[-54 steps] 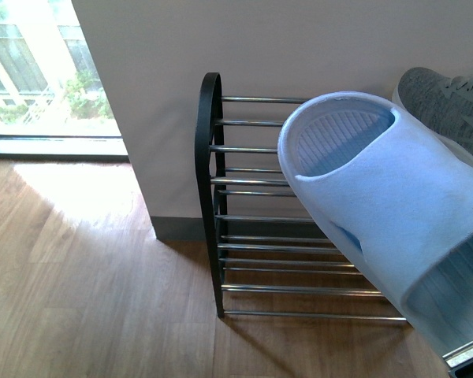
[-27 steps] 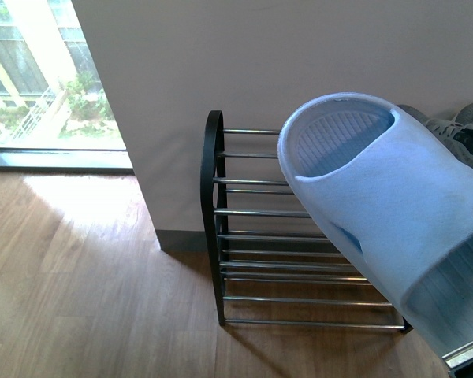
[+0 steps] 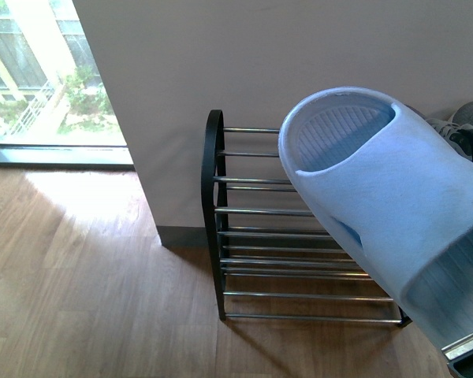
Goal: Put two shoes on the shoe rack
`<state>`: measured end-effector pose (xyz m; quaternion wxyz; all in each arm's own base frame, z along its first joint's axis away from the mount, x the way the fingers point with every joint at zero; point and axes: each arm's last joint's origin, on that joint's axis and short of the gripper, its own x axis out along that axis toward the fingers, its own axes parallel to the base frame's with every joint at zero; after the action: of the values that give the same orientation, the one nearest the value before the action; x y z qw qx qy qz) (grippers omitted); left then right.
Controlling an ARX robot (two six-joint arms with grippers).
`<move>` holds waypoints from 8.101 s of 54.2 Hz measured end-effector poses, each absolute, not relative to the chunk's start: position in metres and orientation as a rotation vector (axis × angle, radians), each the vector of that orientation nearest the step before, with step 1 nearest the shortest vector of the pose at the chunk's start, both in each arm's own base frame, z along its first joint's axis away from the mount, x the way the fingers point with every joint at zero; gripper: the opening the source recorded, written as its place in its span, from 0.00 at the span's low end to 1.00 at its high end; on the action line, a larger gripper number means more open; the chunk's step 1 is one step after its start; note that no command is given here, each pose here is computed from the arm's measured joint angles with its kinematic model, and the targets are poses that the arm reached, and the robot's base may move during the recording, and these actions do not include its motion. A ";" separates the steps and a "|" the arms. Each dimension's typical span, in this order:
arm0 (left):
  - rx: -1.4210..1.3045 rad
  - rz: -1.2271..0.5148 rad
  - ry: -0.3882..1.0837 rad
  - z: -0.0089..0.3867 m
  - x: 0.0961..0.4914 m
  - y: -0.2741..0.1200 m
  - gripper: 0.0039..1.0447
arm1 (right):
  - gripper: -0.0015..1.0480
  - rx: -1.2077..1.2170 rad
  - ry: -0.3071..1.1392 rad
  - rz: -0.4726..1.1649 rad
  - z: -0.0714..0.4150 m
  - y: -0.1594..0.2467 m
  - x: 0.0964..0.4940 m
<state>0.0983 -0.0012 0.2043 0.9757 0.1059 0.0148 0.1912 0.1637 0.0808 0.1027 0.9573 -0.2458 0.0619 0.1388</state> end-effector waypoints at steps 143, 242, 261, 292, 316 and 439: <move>0.214 0.385 0.030 0.204 0.098 -0.001 0.02 | 0.20 0.008 0.011 0.005 0.148 0.024 0.231; 0.214 0.385 0.030 0.204 0.098 -0.001 0.02 | 0.02 0.003 -0.018 0.001 0.172 0.000 0.113; 0.214 0.385 0.030 0.204 0.098 -0.001 0.02 | 0.02 0.003 -0.017 0.001 0.172 0.000 0.107; 0.214 0.385 0.030 0.204 0.098 -0.001 0.02 | 0.34 0.002 -0.013 0.002 0.169 0.000 0.097; 0.142 0.027 0.264 0.209 0.114 -0.019 0.02 | 0.91 0.003 -0.013 0.000 0.169 0.000 0.097; 0.122 -0.400 0.586 0.192 0.401 -0.251 0.93 | 0.91 0.002 -0.013 0.002 0.169 0.000 0.097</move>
<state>0.4006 -0.2507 0.1921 0.9359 0.0597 0.2866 -0.1957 0.0968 0.0002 0.1691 1.0000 0.0012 -0.0066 0.0008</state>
